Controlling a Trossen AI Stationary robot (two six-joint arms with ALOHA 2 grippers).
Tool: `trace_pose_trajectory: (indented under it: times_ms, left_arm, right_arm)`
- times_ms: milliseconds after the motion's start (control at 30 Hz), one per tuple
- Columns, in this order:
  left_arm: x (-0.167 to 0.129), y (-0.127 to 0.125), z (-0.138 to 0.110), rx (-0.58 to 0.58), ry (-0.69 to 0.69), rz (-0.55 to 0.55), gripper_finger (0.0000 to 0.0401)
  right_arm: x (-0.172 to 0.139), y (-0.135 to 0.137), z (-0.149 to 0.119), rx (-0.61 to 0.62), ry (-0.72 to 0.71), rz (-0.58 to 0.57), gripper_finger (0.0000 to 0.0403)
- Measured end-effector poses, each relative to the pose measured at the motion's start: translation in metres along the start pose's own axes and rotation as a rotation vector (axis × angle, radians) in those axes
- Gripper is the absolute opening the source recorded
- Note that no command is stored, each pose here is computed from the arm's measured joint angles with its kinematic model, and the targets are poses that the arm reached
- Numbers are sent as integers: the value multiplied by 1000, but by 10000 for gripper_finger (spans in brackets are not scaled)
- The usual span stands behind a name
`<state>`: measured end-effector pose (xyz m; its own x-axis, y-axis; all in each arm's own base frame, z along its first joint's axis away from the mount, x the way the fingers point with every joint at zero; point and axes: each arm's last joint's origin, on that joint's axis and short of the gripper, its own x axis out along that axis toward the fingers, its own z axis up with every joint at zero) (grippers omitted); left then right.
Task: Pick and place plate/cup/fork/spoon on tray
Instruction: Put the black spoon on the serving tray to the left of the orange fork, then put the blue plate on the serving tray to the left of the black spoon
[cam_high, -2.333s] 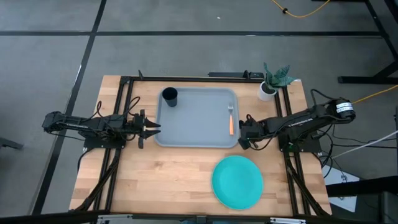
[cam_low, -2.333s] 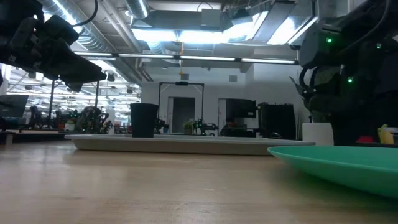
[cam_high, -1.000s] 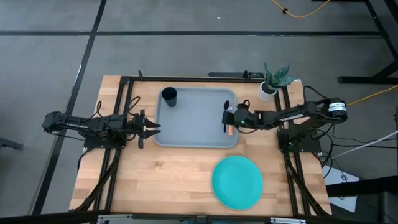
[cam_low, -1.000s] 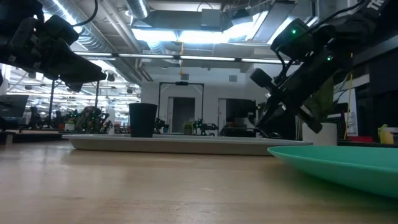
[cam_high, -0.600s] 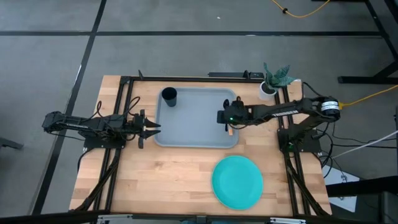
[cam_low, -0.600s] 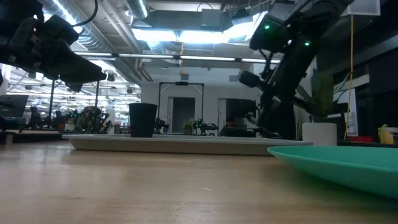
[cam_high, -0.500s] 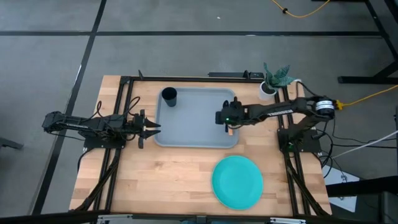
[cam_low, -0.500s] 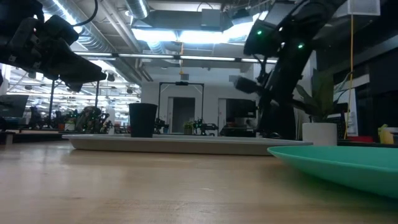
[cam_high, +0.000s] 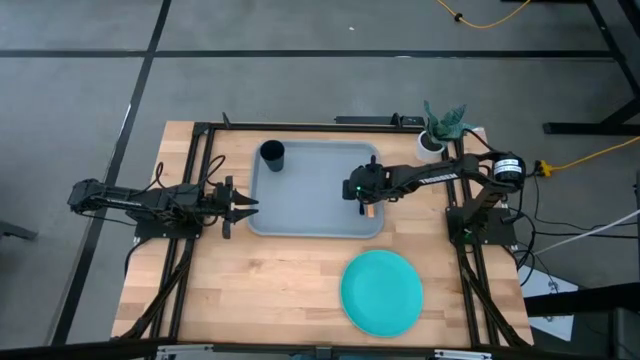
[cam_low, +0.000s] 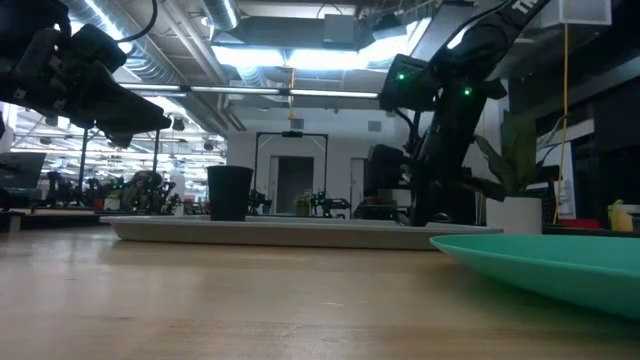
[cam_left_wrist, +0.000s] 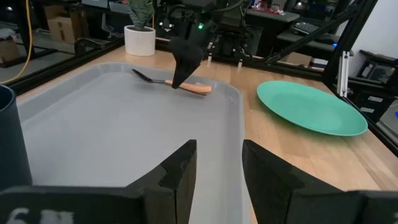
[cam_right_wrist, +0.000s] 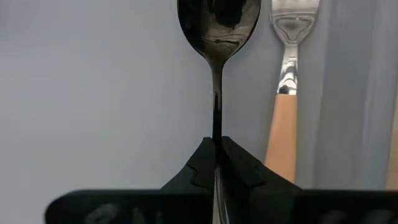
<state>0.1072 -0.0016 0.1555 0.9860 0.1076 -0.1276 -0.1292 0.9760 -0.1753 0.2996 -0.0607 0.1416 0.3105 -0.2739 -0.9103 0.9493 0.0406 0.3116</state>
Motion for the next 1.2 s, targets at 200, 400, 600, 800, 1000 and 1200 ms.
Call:
trace_pose_trajectory:
  times_ms: [200, 400, 600, 800, 1000, 1200]
  left_arm:
    - [0, 0, 0, 0, 0, 0, 122]
    - [0, 0, 0, 0, 0, 0, 122]
    - [0, 0, 0, 0, 0, 0, 122]
    - [0, 0, 0, 0, 0, 0, 122]
    - [0, 0, 0, 0, 0, 0, 122]
    - [0, 0, 0, 0, 0, 0, 122]
  right_arm:
    - [0, -3, -1, -4, 6, -30, 14]
    - [0, -5, -1, 38, -8, -55, 35]
    - [0, -3, 0, 25, -22, -28, 66]
    - [-1, -2, 1, 25, -24, -24, 68]
    - [-26, -1, -1, -42, -101, 8, 68]
    - [-74, -11, -15, -517, -149, -6, 69]
